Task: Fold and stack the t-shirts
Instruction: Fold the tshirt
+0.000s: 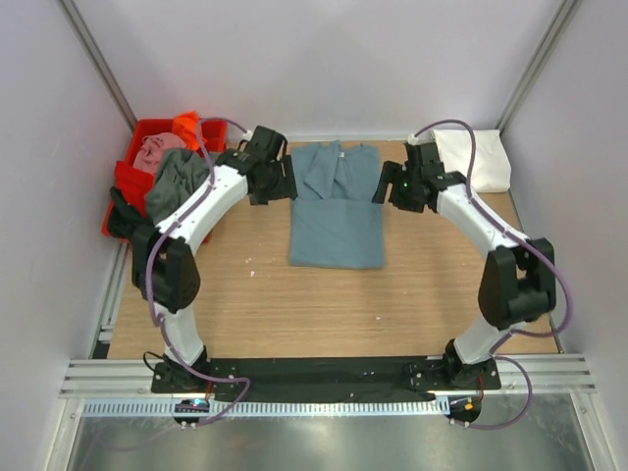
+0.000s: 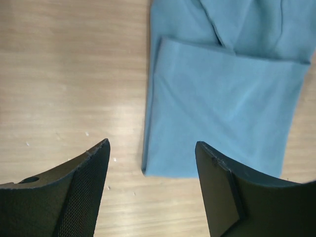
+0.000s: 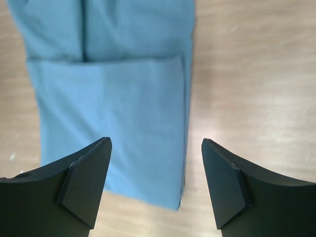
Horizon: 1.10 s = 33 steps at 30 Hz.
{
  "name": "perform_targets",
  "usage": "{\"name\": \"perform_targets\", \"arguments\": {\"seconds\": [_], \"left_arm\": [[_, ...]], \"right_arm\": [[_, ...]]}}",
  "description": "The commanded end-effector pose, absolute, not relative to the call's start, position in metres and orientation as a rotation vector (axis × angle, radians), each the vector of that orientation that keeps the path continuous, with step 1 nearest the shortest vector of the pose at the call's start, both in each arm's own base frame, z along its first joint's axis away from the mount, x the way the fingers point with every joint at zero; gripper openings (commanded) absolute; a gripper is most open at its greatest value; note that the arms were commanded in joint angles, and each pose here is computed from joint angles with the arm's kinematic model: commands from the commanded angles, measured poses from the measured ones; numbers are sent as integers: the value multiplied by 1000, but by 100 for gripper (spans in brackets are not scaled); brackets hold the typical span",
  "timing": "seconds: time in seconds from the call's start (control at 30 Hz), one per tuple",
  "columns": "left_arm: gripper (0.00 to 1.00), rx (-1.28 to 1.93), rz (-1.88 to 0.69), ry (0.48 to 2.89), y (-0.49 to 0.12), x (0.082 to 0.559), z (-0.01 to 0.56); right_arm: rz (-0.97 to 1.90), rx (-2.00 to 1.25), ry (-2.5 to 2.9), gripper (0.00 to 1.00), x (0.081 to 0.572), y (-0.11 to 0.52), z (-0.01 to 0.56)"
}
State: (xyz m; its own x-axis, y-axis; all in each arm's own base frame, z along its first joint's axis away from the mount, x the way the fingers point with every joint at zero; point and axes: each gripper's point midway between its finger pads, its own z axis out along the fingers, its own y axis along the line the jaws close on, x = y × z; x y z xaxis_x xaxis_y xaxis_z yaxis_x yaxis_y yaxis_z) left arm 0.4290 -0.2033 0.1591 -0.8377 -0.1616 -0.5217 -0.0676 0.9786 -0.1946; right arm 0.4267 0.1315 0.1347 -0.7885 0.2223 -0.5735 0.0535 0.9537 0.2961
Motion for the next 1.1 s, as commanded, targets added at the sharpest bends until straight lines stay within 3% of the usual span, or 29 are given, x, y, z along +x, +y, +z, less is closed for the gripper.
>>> {"name": "perform_targets", "arguments": {"seconds": [0.0,0.13,0.5,0.6,0.73,0.9,0.93,1.0,1.07], "left_arm": [[71,-154,-418,2573,-230,396,147],[71,-151,-510,2653,-237,344,107],[72,-215,-602,2613,-231,315,74],[72,-228,-588,2615,-227,311,68],[70,-248,-572,2621,-224,308,60],[69,-282,-543,2622,-216,303,50],[69,-288,-545,2618,-217,303,49],[68,-294,-547,2620,-216,302,46],[68,-298,-546,2617,-216,302,44]], "right_arm": [[558,210,2474,79,385,152,122],[684,235,2531,76,340,159,94],[742,309,2586,66,308,160,41],[714,339,2606,59,303,155,27],[660,365,2636,38,295,147,12],[621,377,2653,42,283,141,3],[613,380,2653,53,282,139,2],[594,380,2649,64,281,136,4],[556,389,2649,66,278,131,5]]}}
